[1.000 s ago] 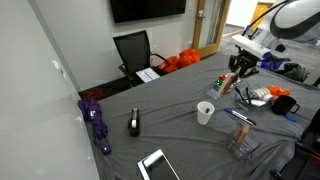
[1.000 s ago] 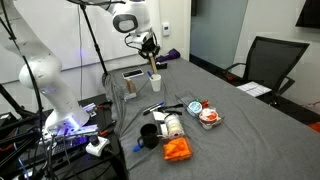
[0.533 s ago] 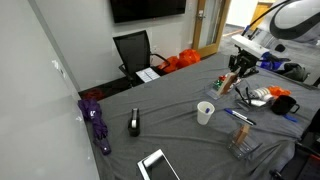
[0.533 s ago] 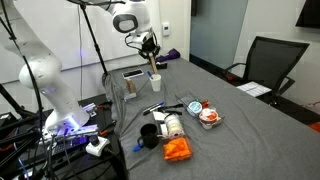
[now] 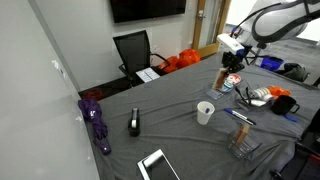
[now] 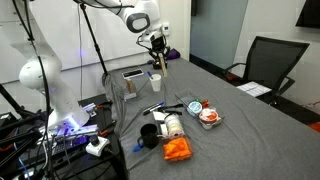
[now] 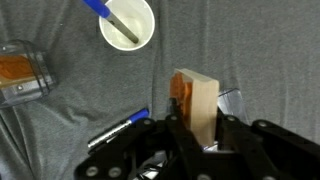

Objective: Move the brown box to the other container

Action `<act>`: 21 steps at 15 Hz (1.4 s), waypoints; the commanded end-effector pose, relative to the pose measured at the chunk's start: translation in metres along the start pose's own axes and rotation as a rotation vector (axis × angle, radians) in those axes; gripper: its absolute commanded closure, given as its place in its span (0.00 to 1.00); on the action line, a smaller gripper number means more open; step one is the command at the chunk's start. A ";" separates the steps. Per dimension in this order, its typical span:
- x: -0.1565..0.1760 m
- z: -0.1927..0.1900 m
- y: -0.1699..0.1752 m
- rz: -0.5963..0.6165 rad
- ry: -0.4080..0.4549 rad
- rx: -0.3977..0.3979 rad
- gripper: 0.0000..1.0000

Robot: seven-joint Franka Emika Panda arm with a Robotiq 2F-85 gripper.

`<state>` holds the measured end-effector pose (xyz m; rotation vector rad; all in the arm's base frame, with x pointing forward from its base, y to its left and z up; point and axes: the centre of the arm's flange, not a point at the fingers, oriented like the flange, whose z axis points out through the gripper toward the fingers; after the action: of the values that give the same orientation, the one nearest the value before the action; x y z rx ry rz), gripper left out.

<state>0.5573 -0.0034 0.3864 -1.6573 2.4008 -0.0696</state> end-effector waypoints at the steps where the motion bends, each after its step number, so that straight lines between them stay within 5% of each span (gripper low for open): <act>1: -0.007 0.017 -0.044 0.086 0.043 0.015 0.93; 11: 0.010 0.056 -0.095 0.289 0.197 -0.064 0.93; 21: 0.013 0.097 -0.109 0.308 0.288 0.114 0.93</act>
<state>0.6618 -0.0493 0.3213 -1.3449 2.7893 -0.2718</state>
